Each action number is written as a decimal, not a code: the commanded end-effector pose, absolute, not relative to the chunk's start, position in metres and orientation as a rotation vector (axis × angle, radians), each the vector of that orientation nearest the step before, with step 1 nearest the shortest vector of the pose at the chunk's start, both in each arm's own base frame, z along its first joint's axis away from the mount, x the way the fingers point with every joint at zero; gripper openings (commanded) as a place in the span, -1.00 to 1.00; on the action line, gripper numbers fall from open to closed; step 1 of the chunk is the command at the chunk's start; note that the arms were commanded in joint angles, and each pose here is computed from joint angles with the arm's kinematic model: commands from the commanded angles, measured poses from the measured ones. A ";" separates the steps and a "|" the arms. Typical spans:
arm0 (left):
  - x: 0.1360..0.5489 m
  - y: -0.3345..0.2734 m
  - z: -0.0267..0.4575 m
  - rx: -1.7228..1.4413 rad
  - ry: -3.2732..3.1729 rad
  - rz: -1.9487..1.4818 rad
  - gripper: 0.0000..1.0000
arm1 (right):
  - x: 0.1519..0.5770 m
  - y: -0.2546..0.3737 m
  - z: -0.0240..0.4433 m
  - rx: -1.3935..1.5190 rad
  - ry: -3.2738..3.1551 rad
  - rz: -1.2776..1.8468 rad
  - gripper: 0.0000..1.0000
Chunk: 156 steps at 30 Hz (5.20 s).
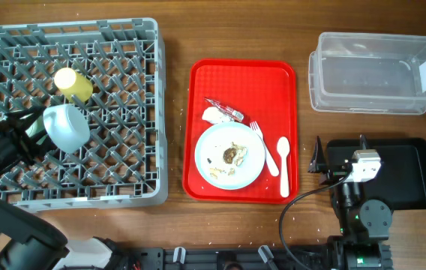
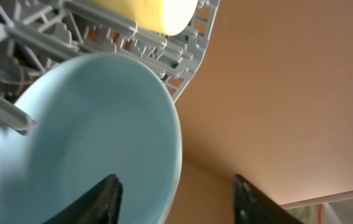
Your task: Sort waste into correct bins and load items into the dishwasher rack
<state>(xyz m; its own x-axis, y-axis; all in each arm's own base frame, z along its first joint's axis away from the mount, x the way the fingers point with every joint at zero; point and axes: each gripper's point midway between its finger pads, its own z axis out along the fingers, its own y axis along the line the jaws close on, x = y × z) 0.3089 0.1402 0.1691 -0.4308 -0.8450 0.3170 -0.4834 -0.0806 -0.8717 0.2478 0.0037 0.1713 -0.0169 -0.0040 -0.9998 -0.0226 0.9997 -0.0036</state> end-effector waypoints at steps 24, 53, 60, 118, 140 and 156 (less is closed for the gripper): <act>0.307 0.136 0.151 -1.418 2.481 0.047 -0.92 | 0.247 0.006 0.173 -0.024 1.580 0.034 1.00; 0.343 -0.062 0.246 -0.513 2.500 -0.725 0.91 | 0.247 0.006 0.173 -0.024 1.580 0.034 1.00; 0.385 -0.193 0.159 -0.160 2.615 -0.466 0.87 | 0.247 0.006 0.173 -0.023 1.580 0.034 1.00; 0.428 0.059 0.220 -1.136 2.154 -0.626 1.00 | 0.437 0.266 0.084 -0.821 2.554 0.724 0.46; 0.428 0.059 0.220 -1.136 2.154 -0.626 1.00 | 0.430 0.277 0.016 -0.989 2.604 0.107 -0.28; 0.428 0.059 0.220 -1.136 2.154 -0.626 1.00 | 0.536 0.064 0.234 0.167 2.278 -0.145 -0.92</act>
<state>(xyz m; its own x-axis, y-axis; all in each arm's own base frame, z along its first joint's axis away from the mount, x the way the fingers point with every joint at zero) 0.4271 0.0595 0.2056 -0.4496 -0.8463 -0.2857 -0.5786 0.5196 -0.6287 0.5256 0.1498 0.1625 -0.7450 -0.1756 -0.6435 -0.1259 0.9844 -0.1228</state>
